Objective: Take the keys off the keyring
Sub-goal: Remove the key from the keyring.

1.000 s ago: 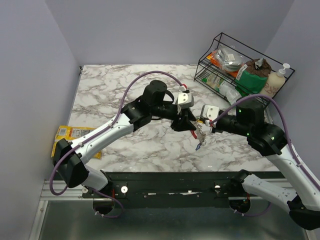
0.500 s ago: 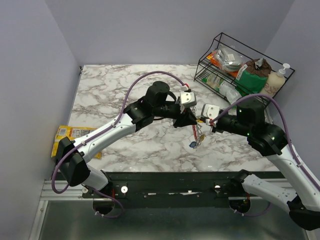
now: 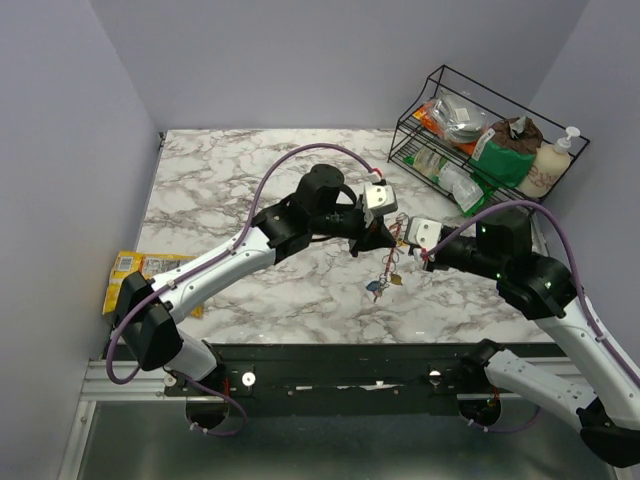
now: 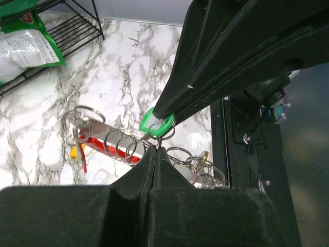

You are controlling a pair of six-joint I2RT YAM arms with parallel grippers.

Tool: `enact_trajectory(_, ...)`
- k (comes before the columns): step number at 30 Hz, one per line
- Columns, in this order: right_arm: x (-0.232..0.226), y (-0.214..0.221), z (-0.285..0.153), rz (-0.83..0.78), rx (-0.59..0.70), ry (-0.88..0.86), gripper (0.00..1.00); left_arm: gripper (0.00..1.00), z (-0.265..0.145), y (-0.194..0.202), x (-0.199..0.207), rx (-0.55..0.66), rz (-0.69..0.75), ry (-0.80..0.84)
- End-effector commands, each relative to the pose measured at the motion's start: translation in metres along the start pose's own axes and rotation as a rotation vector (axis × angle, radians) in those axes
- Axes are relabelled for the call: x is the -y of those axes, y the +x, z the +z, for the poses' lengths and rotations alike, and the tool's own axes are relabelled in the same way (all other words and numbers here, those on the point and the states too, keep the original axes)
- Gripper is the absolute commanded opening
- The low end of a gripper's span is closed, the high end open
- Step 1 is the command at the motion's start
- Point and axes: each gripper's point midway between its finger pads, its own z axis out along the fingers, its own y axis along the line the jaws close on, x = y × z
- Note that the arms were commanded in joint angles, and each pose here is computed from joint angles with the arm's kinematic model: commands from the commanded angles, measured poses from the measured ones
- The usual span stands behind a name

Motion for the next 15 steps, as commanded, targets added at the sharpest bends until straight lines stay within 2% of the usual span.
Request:
enact_trajectory(1, 0.007, 0.002, -0.006, -0.095, 0.009, 0.057, 0.01, 0.0, 0.001, 0.001, -0.014, -0.022, -0.027, -0.073)
enact_trajectory(5, 0.004, 0.017, -0.006, -0.163, -0.03, 0.06, 0.01, 0.0, 0.002, 0.003, -0.017, -0.029, -0.039, -0.089)
enact_trajectory(15, -0.004, 0.022, -0.011, -0.199, -0.04, 0.038, 0.01, 0.0, 0.002, 0.001, -0.019, -0.03, -0.047, -0.097)
